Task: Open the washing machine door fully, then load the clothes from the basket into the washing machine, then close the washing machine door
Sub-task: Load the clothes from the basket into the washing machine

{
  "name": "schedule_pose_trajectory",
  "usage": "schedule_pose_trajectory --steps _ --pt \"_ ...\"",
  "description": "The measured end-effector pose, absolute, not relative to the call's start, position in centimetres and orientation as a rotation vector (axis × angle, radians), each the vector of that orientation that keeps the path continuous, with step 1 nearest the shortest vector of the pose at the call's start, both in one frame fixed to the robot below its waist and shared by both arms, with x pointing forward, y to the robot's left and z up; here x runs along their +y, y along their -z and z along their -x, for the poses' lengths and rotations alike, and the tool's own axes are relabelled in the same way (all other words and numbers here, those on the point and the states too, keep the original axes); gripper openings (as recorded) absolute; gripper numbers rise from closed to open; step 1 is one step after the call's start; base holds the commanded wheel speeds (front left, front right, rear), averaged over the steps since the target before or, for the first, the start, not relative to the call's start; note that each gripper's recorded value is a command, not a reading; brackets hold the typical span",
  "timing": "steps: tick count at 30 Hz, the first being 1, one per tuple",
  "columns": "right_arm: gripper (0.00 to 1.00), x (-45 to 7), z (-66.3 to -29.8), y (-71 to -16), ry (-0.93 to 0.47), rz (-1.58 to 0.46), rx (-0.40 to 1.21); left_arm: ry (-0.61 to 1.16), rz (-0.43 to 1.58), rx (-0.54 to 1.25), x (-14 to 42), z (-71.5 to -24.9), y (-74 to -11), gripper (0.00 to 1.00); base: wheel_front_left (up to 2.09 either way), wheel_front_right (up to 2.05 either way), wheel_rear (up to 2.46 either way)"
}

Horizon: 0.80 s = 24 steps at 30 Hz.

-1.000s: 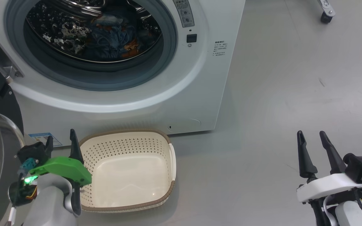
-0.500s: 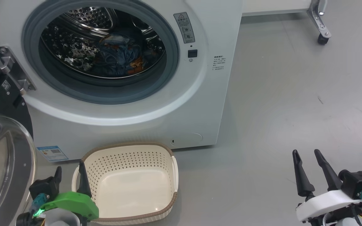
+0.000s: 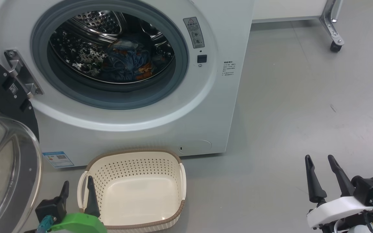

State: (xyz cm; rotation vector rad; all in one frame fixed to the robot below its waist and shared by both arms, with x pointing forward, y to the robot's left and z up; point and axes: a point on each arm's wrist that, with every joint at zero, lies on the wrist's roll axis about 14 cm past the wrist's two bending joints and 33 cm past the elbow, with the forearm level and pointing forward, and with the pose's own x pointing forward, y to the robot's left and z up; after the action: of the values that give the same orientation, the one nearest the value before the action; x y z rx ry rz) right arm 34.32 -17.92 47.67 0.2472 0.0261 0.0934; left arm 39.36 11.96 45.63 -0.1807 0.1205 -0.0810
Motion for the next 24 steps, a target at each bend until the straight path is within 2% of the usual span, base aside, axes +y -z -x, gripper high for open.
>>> schedule_pose_trajectory --steps 24 --pt "1.00 -18.0 -34.0 -48.2 -0.096 -0.245 0.010 0.074 0.184 0.081 11.8 -36.8 -46.6 1.00 0.00 0.00 0.00"
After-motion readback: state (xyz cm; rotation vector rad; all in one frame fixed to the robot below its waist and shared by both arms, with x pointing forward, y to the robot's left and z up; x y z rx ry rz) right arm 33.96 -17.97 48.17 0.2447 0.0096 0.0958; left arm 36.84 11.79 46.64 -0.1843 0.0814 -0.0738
